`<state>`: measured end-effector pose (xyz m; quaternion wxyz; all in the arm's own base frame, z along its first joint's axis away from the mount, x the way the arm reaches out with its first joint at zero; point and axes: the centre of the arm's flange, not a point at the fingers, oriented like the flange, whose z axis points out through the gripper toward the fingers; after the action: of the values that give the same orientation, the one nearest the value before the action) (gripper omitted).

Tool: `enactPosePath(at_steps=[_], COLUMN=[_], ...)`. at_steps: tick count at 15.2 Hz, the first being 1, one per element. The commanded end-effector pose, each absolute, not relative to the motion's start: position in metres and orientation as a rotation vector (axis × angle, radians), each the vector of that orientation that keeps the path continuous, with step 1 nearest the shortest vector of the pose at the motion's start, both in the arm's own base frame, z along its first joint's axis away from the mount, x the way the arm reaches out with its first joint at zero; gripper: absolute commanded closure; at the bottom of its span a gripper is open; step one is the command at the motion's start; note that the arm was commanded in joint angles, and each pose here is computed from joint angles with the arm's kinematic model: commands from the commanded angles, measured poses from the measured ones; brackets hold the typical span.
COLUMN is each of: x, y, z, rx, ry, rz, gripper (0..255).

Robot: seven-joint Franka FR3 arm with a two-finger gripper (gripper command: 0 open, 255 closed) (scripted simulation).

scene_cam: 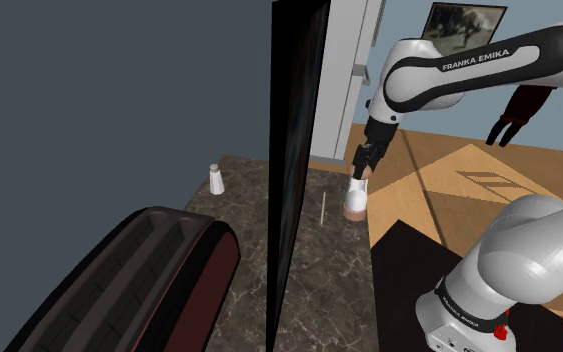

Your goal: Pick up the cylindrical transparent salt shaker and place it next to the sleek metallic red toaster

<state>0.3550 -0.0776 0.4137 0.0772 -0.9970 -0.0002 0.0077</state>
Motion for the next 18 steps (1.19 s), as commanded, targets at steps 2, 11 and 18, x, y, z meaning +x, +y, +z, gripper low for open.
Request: enactPosePath(at_steps=[2, 11, 18], x=[0.355, 0.355, 0.355], y=[-0.078, -0.078, -0.078], z=[0.428, 0.476, 0.513], rx=[-2.987, -2.987, -2.987], ry=[-0.001, -0.001, -0.001], rz=[0.024, 0.024, 0.024], gripper=[255, 255, 255])
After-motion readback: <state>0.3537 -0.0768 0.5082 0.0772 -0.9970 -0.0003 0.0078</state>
